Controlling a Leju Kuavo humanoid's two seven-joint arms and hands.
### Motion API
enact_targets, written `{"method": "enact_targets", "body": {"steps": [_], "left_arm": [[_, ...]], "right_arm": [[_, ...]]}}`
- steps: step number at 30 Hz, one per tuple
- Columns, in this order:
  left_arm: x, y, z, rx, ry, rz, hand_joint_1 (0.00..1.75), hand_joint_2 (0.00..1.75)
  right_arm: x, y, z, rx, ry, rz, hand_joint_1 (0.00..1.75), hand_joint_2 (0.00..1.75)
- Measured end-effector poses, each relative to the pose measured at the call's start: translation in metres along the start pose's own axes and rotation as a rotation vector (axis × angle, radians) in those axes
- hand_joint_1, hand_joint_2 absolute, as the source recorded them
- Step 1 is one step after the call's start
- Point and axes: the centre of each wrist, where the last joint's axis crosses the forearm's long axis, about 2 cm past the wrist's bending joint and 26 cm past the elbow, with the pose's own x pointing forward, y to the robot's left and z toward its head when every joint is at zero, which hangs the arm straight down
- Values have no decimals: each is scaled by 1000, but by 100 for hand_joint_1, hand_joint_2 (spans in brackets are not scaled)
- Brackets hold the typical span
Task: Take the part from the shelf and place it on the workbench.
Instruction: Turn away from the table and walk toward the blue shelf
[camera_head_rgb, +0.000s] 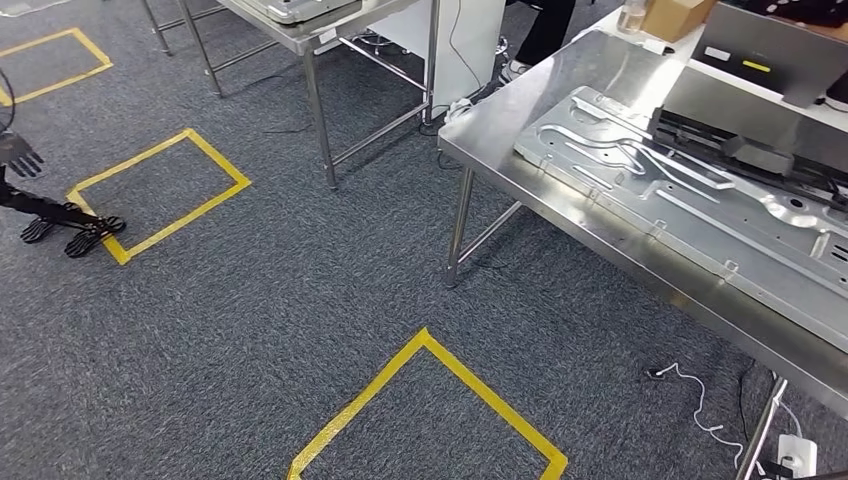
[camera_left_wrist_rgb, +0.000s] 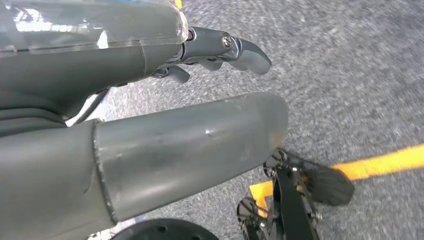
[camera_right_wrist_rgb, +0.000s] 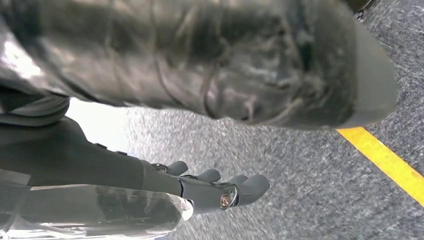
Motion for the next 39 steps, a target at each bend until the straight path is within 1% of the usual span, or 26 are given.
{"method": "enact_targets", "body": {"steps": [14,25,30,35,39], "left_arm": [[2,-1,-1,-6,-2,-5,0,0],[4,-2,-1,-2,10,-7,0,0],[11,-4,-4,1,5,-3,0,0],[12,-8,-4,4,10,0,0,0],[9,-9,-2,5,16,3,0,0]], "right_arm": [[-1,2,0,3,-4,0,0,0],[6,4,1,11,-12,-2,0,0],[3,6,1,15,-11,-6,0,0],[0,4,1,26,-19,-10,0,0],[0,2,0,37,-22,-11,0,0]]}}
